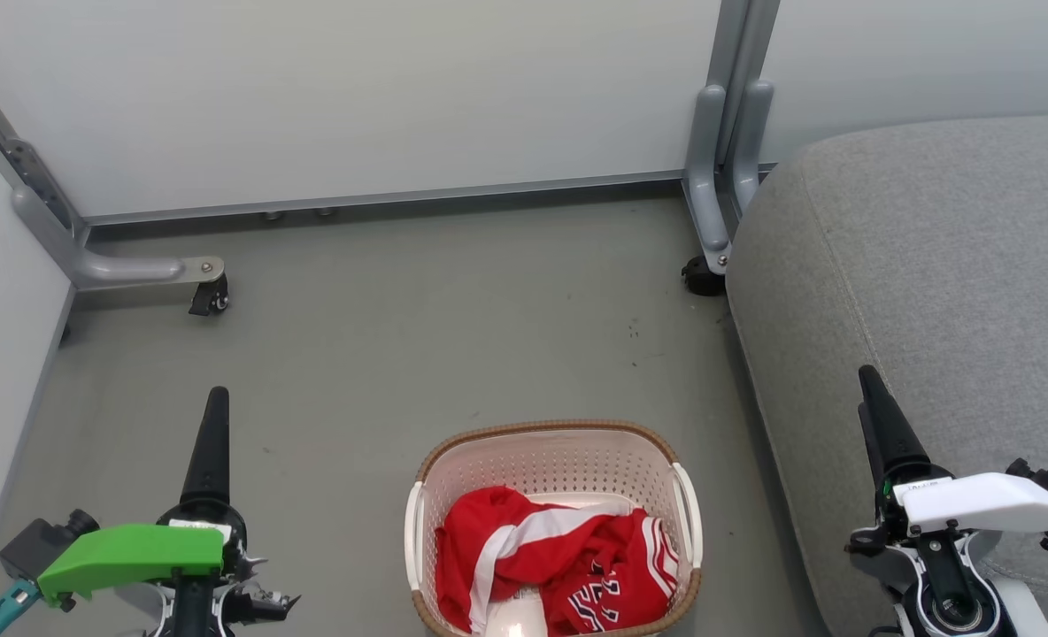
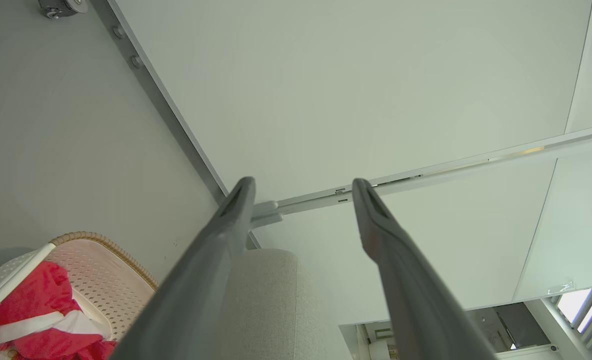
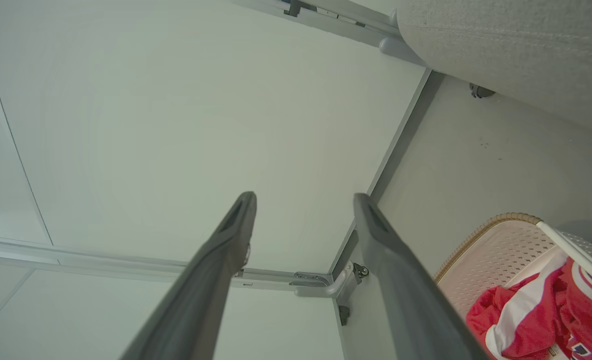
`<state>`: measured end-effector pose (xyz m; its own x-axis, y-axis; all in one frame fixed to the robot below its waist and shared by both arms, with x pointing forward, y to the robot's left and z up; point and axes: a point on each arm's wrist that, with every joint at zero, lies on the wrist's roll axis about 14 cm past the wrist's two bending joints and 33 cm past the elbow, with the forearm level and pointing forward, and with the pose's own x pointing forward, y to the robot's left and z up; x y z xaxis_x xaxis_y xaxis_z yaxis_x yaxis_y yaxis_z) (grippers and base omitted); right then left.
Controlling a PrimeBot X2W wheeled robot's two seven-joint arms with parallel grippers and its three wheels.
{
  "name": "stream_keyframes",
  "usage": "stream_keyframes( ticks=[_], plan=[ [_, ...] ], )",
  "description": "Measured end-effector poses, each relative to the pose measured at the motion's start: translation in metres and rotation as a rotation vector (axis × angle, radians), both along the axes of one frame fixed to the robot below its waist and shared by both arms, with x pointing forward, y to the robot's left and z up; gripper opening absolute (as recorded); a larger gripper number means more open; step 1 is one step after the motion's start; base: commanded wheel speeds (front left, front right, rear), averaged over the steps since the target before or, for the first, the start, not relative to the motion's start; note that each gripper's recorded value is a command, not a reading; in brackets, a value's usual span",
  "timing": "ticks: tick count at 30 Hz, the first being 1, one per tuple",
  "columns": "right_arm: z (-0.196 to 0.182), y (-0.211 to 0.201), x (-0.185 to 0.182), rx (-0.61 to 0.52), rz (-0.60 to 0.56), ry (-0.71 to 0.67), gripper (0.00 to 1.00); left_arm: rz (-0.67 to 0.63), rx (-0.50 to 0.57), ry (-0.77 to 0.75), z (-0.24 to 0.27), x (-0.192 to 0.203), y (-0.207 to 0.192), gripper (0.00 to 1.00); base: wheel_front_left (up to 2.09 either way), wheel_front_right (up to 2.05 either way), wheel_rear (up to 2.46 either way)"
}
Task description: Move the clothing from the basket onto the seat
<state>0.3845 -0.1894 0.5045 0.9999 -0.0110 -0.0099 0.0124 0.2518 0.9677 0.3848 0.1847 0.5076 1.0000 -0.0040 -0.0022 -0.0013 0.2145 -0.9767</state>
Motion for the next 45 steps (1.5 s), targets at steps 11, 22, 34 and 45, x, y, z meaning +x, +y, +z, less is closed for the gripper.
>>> stream_keyframes(
  ticks=[11, 22, 34, 45],
  plan=[
    [0.009, 0.008, -0.001, -0.241, 0.017, -0.03, 1.0, -0.024, 0.256, -0.04, 0.01, 0.0, -0.01, 1.0, 0.0, 0.0, 0.0],
    [0.016, 0.014, -0.002, -0.483, 0.041, -0.065, 1.0, -0.042, 0.498, -0.074, 0.016, 0.0, -0.017, 1.0, 0.0, 0.0, 0.0],
    [0.02, 0.023, -0.003, -0.697, 0.057, -0.101, 1.0, -0.047, 0.685, -0.086, 0.013, -0.003, -0.021, 1.0, 0.0, 0.0, 0.0],
    [0.02, 0.029, -0.003, -0.84, 0.066, -0.125, 1.0, -0.063, 0.829, -0.095, 0.008, -0.005, -0.026, 1.0, 0.0, 0.0, 0.0]
  ],
)
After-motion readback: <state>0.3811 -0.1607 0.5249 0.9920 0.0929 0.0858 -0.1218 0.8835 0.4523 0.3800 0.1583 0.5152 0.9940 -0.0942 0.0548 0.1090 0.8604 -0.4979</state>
